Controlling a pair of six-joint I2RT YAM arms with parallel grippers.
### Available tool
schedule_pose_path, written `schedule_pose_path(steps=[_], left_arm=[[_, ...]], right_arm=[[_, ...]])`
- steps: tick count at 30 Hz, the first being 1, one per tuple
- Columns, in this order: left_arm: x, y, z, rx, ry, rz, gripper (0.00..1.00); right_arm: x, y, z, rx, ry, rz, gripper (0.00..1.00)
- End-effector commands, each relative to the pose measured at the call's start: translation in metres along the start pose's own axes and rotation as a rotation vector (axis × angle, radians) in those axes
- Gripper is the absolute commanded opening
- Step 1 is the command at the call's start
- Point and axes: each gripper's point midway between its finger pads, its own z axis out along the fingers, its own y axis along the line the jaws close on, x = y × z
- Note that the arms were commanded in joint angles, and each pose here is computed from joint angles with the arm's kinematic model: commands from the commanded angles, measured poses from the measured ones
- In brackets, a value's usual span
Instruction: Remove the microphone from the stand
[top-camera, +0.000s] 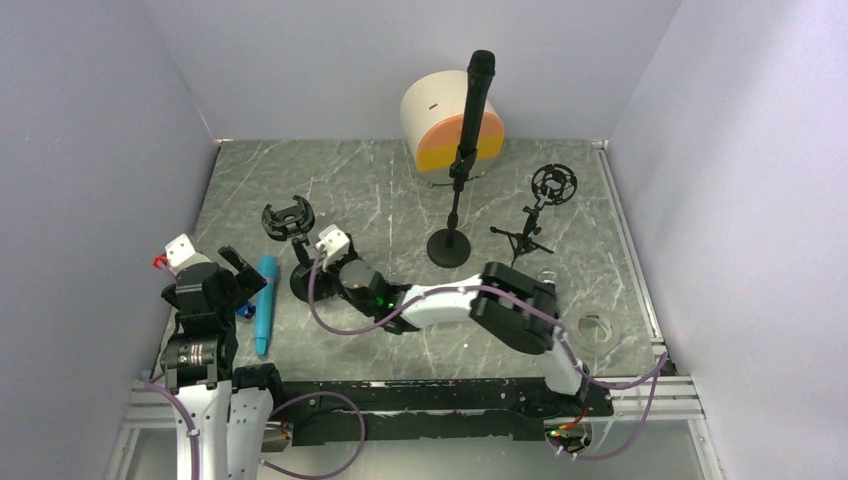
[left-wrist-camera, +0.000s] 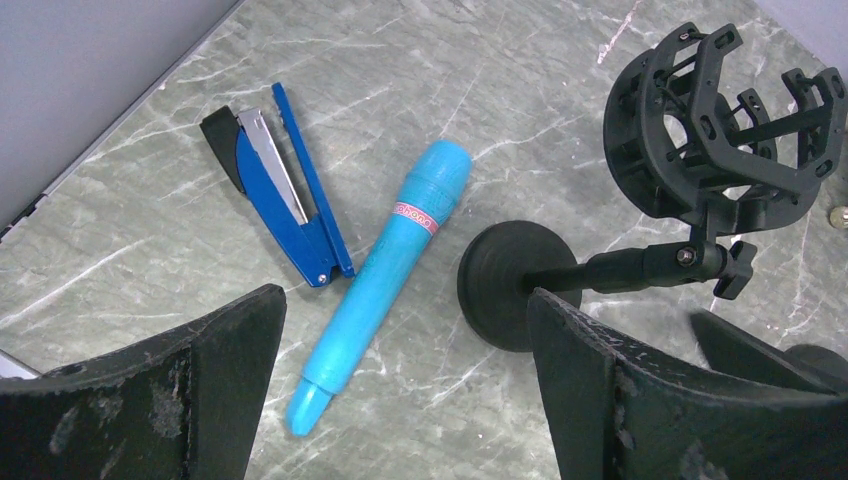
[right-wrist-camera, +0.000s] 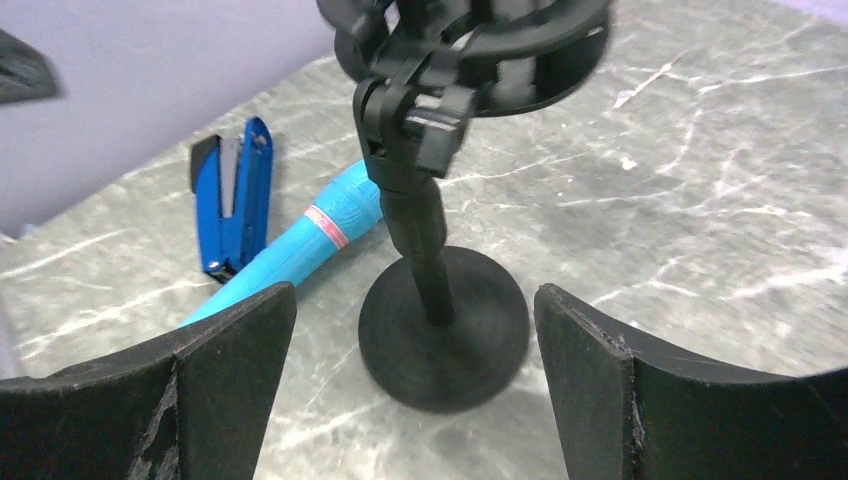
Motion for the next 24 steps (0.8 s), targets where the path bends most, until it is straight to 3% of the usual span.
schedule_pose_path(steps=[1,5,8,11,16,21,24], left_arm=[[-0.010,-0.004,-0.002,0.013,-0.033,-0.023,0.94],[-0.009,-0.012,-0.002,0.061,-0.030,-0.007,0.94],[-0.010,-0.016,-0.002,0.089,-0.033,0.010,0.94],[-0.010,-0.018,-0.002,0.102,-0.032,0.014,0.94],[-0.012,-0.022,-0.004,0.122,-0.039,0.014,0.94],[-0.011,-0.048,-0.012,0.277,-0.021,0.046,0.94],[-0.011,-0.050,-0.014,0.291,-0.025,0.045,0.94]], right_arm=[[-0.061,-0.013,-0.048,0.023,-0.122,0.086,0.92],[-0.054,-0.067,-0.100,0.216,-0.113,0.121,0.93],[-0.038,-0.111,-0.130,0.343,0.009,0.153,0.93],[-0.037,-0.153,-0.161,0.447,0.027,0.201,0.93],[-0.043,-0.197,-0.192,0.505,0.013,0.228,0.93],[-0.054,-0.232,-0.205,0.514,0.022,0.256,0.88],[-0.063,-0.248,-0.205,0.496,0.012,0.261,0.84]])
